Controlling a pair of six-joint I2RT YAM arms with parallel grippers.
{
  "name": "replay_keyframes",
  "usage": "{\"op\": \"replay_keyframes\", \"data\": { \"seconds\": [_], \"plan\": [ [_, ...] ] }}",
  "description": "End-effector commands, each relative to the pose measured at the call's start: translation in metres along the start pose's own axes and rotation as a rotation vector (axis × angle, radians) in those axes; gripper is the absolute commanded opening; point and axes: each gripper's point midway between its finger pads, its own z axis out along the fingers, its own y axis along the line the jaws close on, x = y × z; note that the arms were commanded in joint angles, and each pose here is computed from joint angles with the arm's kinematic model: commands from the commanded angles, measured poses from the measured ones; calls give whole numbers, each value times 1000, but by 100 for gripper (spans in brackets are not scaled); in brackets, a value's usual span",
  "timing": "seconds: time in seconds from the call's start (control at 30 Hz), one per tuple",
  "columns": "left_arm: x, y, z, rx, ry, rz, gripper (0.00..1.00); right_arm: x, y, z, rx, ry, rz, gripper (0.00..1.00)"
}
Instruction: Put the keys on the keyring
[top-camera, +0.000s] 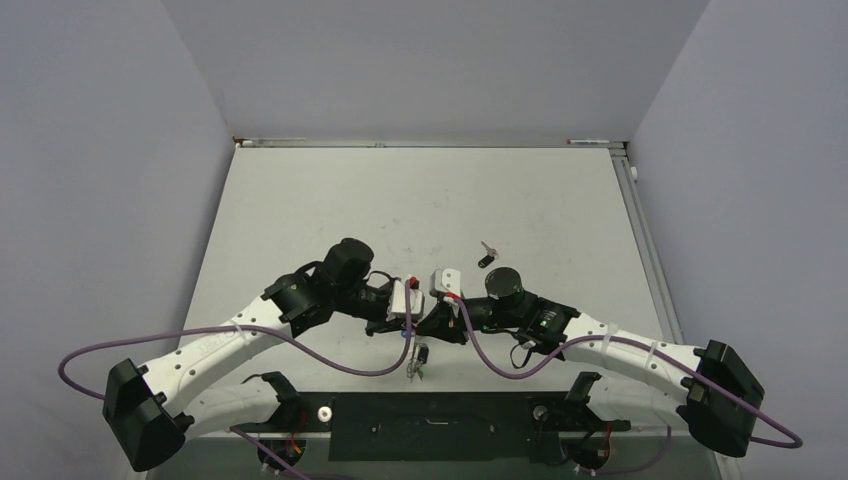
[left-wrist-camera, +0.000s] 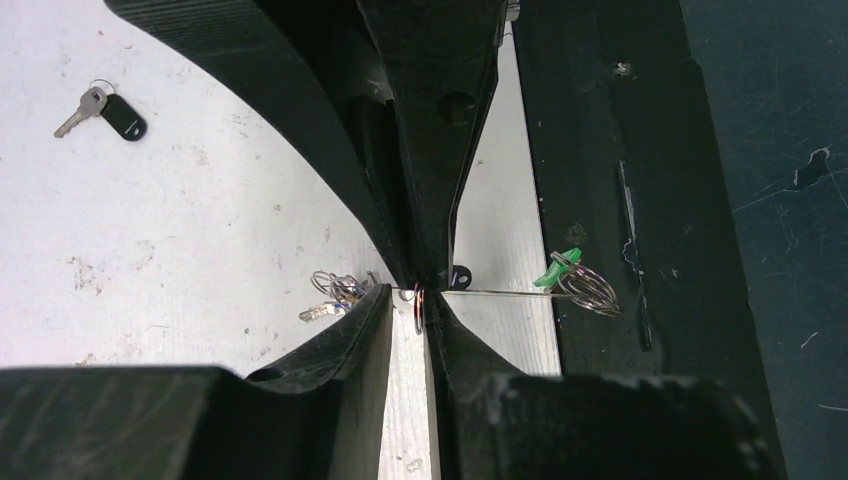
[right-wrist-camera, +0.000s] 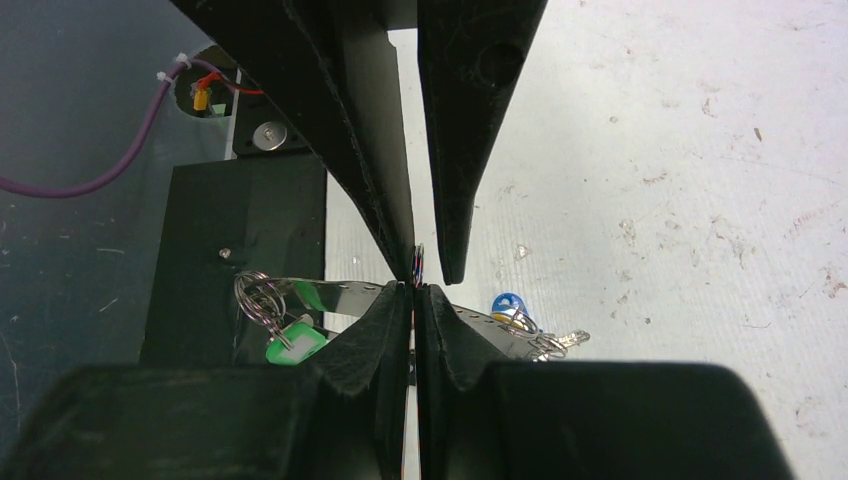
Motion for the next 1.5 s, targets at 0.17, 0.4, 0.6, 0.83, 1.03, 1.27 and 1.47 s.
{"op": "replay_keyframes", "data": {
  "seconds": [0.17,0.4,0.6,0.83,1.03,1.27,1.47],
  "plan": [
    [-9,4,1,-5,-12,32,15,-42,4,0,-22,-107,-88,5],
    [-2,4,4,-9,1,17,15,-43,4,-1,-20,-110,-90,5],
    [2,4,6,-14,8,6,14,-43,4,-1,-18,-111,-90,5],
    [5,5,6,-18,13,0,9,-43,4,-2,-12,-115,-93,5],
    [3,2,9,4,-2,-5,0,-45,3,-2,-6,-125,-94,5],
    [-7,9,10,-64,-104,-75,0,-47,-5,-7,63,-145,-72,28],
    [-21,11,2,-145,-229,-128,0,-50,-16,-21,179,-206,-23,46]
  ]
}}
